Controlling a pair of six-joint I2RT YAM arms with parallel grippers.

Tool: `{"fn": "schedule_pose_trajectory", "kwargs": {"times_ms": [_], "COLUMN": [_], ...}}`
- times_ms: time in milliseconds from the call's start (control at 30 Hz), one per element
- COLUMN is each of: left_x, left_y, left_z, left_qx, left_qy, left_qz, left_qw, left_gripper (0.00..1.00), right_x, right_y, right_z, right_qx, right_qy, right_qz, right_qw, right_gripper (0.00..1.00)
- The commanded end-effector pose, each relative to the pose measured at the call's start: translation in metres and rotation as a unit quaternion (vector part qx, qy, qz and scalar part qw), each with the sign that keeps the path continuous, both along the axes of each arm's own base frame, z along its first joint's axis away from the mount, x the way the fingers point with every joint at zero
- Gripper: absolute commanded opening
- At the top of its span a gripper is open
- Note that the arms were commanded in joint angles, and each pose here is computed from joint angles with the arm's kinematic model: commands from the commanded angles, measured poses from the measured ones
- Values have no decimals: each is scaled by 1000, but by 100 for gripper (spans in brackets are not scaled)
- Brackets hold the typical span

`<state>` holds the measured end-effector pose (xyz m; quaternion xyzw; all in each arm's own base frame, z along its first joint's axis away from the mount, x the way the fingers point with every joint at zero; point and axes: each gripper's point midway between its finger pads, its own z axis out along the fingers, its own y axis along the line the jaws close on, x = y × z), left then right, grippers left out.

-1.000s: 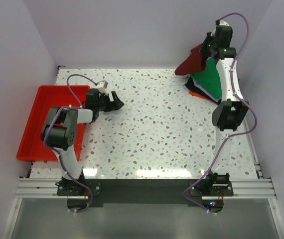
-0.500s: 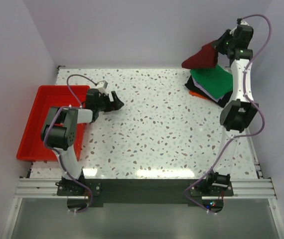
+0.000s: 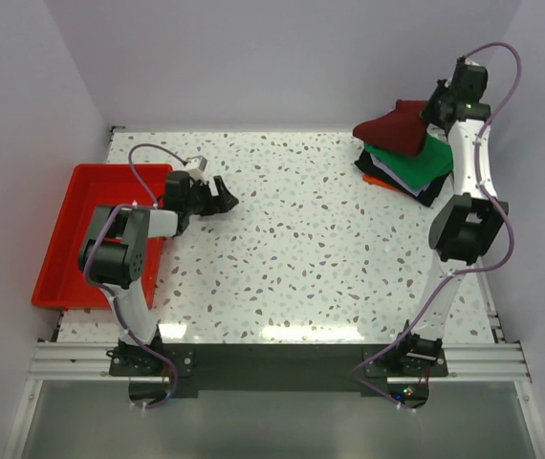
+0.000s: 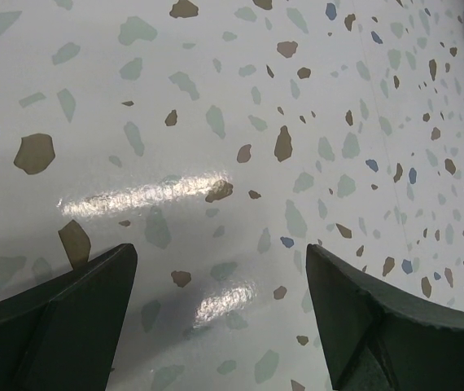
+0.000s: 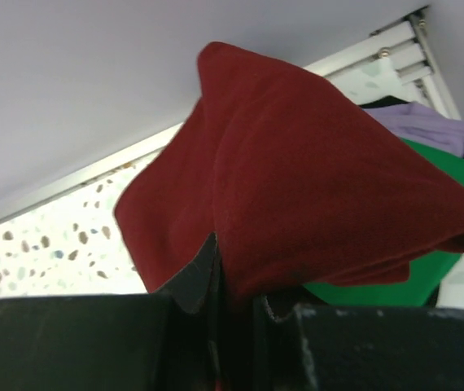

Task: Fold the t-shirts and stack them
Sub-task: Neatly place the folded tshirt to the corner

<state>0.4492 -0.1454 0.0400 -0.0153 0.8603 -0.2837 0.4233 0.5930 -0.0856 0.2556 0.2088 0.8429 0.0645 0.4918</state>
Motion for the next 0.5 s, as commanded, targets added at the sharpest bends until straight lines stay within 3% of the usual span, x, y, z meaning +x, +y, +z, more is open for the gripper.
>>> {"fn": "schedule_pose_trajectory", "kwargs": {"times_ms": [0, 300, 333, 367, 433, 467], "left_x": [3, -1, -2, -2, -3, -5], "left_y": [-1, 0, 1, 3, 6, 6], "left_z": [14, 28, 29, 36, 42, 45], "left_qx": [-17, -17, -15, -7, 2, 8], "left_qy": [-22, -37, -38, -46, -55, -57], "left_qz": [-3, -3, -1, 6, 13, 15], "left_qw": [1000, 999, 999, 999, 998, 998], "left_gripper": [89, 89, 89, 89, 89, 89], "right_x": [-27, -43, -45, -47, -54, -59], "right_y": [-25, -59, -62, -63, -69, -68], "right_z": [39, 15, 12, 11, 7, 17], "right_qx": [-73, -135, -139, -142, -151, -152], "right_qy": [-5, 52, 59, 62, 68, 57], "right_qz": [-47, -115, -122, -127, -144, -146], "right_qw": [996, 983, 981, 980, 976, 976], "right_gripper": [0, 2, 13, 46, 73, 92]}}
